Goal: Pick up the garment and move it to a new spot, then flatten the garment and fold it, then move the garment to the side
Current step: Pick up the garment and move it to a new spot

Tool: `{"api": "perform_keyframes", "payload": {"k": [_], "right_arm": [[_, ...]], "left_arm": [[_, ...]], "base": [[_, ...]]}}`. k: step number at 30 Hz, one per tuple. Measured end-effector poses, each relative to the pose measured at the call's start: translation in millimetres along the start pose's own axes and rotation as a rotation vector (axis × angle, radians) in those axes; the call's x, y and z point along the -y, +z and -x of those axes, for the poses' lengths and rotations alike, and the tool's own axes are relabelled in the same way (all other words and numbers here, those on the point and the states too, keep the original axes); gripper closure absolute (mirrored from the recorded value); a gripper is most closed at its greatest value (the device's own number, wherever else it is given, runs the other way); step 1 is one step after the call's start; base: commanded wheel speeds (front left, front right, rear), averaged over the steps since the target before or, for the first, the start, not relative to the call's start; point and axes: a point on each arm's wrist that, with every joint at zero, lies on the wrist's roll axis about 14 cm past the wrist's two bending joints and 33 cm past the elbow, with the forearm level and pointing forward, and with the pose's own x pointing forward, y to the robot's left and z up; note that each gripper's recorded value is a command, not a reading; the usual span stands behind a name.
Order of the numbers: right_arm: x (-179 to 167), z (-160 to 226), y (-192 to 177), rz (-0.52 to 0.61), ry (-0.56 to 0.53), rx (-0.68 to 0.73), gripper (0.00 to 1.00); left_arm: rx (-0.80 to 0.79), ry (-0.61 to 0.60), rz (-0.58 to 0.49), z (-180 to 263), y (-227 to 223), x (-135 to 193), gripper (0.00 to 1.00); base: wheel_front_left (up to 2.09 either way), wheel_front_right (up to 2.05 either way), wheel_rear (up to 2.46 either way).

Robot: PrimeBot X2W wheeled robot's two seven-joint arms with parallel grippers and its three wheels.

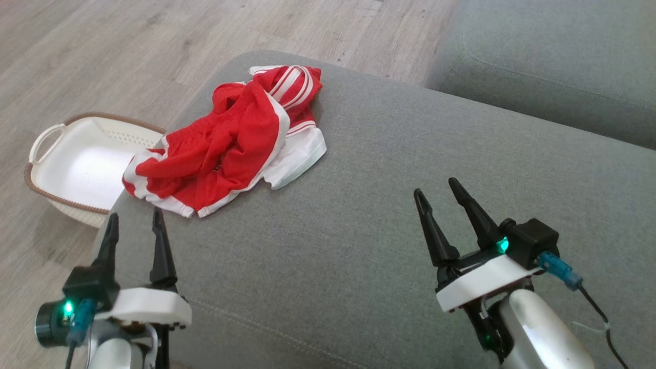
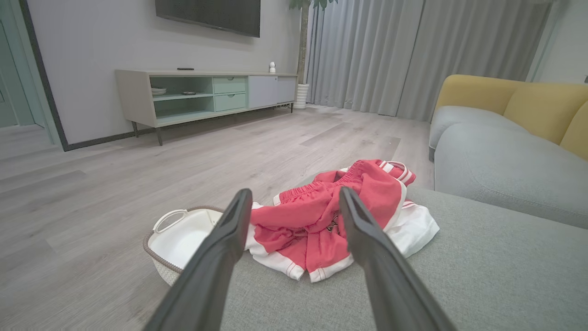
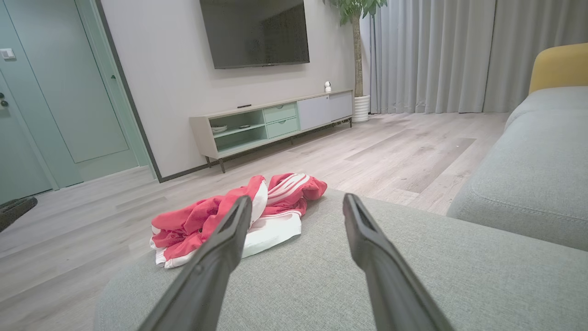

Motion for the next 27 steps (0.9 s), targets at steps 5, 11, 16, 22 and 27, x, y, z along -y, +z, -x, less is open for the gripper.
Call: {"api": "perform_keyframes", "payload": {"k": [5, 11, 16, 22, 27], "right_arm": [[3.0, 1.6, 1.3, -0.006, -0.009, 0.006, 0.00], [20.1, 9.2, 1.1, 0.002, -0.046, 0.007, 0.00], [37.1, 16.5, -2.0, -0.010, -0.088, 0.005, 0.00], [63.3, 24.8, -4.5, -0.003, -0.141, 0.000, 0.00], [86.9, 32.7, -2.7, -0.011, -0.198, 0.012, 0.00]], "left_arm": [[-0.025, 0.019, 0.032, -1.7, -7.6, -4.5, 0.00], [-0.009, -0.067, 0.104, -29.4, 4.9, 17.9, 0.00], [-0.072, -0.138, 0.065, -76.1, 21.2, 28.0, 0.00], [-0.209, -0.173, -0.011, -121.2, 14.7, 34.3, 0.00], [-0.440, -0.173, -0.014, -149.8, -26.8, 40.9, 0.00]], "base": [[0.00, 0.00, 0.00], [0.00, 0.00, 0.00], [0.00, 0.00, 0.00], [0.00, 0.00, 0.00], [0.00, 0.00, 0.00]]}}
